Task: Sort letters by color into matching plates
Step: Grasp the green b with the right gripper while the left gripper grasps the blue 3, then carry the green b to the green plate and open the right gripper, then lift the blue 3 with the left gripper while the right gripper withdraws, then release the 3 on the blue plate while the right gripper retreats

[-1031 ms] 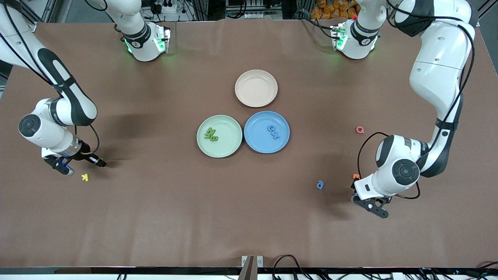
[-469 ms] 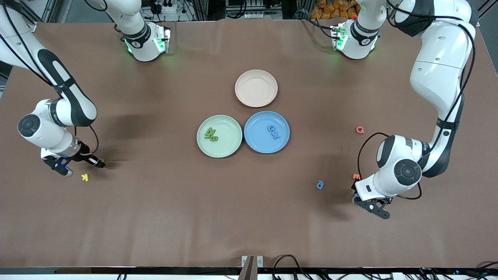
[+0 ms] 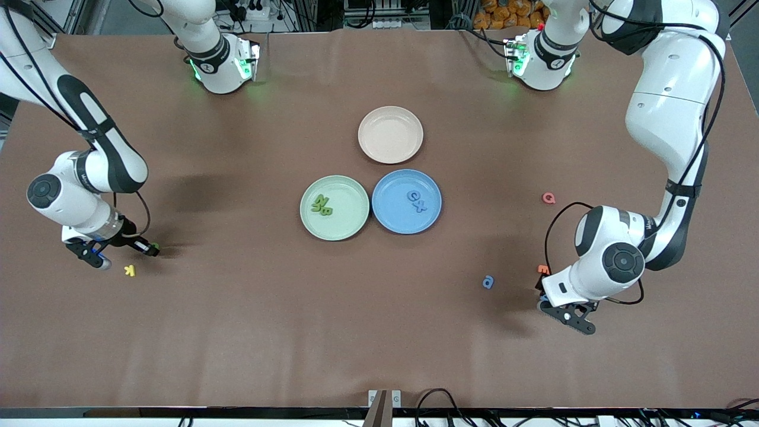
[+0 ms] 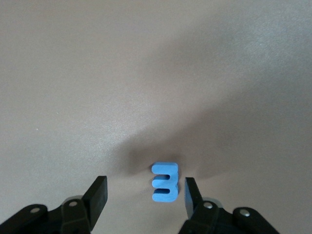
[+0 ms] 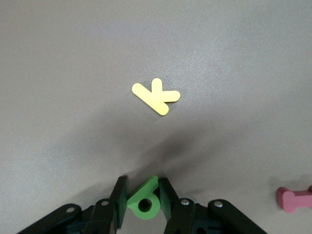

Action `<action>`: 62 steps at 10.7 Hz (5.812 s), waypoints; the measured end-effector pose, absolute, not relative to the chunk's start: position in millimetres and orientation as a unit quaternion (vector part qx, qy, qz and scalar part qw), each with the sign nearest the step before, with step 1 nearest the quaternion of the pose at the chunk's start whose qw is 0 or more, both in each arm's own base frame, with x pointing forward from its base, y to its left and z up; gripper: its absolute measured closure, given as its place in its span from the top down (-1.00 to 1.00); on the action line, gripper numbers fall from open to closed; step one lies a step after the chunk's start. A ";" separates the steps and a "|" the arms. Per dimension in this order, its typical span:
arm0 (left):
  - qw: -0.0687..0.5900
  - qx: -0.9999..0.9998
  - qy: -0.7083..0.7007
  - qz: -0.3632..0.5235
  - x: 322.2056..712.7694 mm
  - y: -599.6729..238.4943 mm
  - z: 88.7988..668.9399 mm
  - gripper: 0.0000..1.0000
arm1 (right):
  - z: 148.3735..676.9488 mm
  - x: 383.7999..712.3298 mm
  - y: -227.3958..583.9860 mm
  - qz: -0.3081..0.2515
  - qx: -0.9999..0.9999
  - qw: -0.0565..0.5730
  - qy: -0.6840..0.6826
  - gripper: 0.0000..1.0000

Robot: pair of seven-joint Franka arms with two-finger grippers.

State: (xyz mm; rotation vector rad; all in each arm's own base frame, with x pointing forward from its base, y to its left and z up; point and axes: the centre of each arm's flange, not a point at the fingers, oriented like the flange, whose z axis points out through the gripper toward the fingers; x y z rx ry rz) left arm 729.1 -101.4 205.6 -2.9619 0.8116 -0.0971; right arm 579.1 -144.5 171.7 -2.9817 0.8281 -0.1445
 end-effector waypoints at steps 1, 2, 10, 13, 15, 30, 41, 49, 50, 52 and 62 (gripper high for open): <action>0.033 -0.964 0.263 -0.032 729.0 -101.8 205.7 0.46 | 171.7 579.1 -144.5 -0.047 -0.962 0.022 0.267 -0.35; 0.032 -0.964 0.263 -0.032 729.1 -101.7 205.8 0.46 | 171.9 579.5 -144.5 -0.047 -0.962 0.022 0.268 -0.35; 0.031 -0.964 0.262 -0.034 729.8 -103.2 208.1 0.46 | 175.3 586.5 -130.0 -0.043 -0.961 0.020 0.274 -0.39; 0.030 -0.964 0.264 -0.031 728.5 -106.1 206.5 0.44 | 177.9 592.8 -94.6 -0.026 -0.961 0.013 0.275 -0.39; 0.028 -0.964 0.264 -0.028 726.9 -107.0 203.7 0.44 | 189.2 599.1 -52.0 -0.017 -0.961 0.007 0.277 -0.39; 0.013 -0.968 0.250 -0.009 718.8 -107.0 181.3 0.29 | 245.4 521.4 305.6 0.056 -0.952 0.053 0.297 -0.39; 0.013 -0.964 0.266 -0.014 721.3 -108.0 184.3 -0.46 | 235.4 522.2 334.1 0.073 -0.952 0.052 0.291 1.00; 0.011 -0.962 0.274 -0.005 717.9 -136.6 234.0 -0.46 | 241.7 609.5 125.3 0.026 -0.987 0.032 0.156 1.00; 0.010 -0.964 0.267 0.002 715.1 -142.1 241.9 -0.46 | 242.8 614.9 97.1 0.022 -0.988 0.030 0.147 1.00; 0.008 -0.967 0.253 0.017 707.3 -157.7 261.6 -0.46 | 242.0 621.1 40.2 0.017 -0.991 0.019 0.130 1.00; 0.001 -0.982 0.176 0.072 615.4 -272.9 289.4 -0.46 | 282.7 617.2 -101.7 0.008 -0.997 -0.029 0.070 1.00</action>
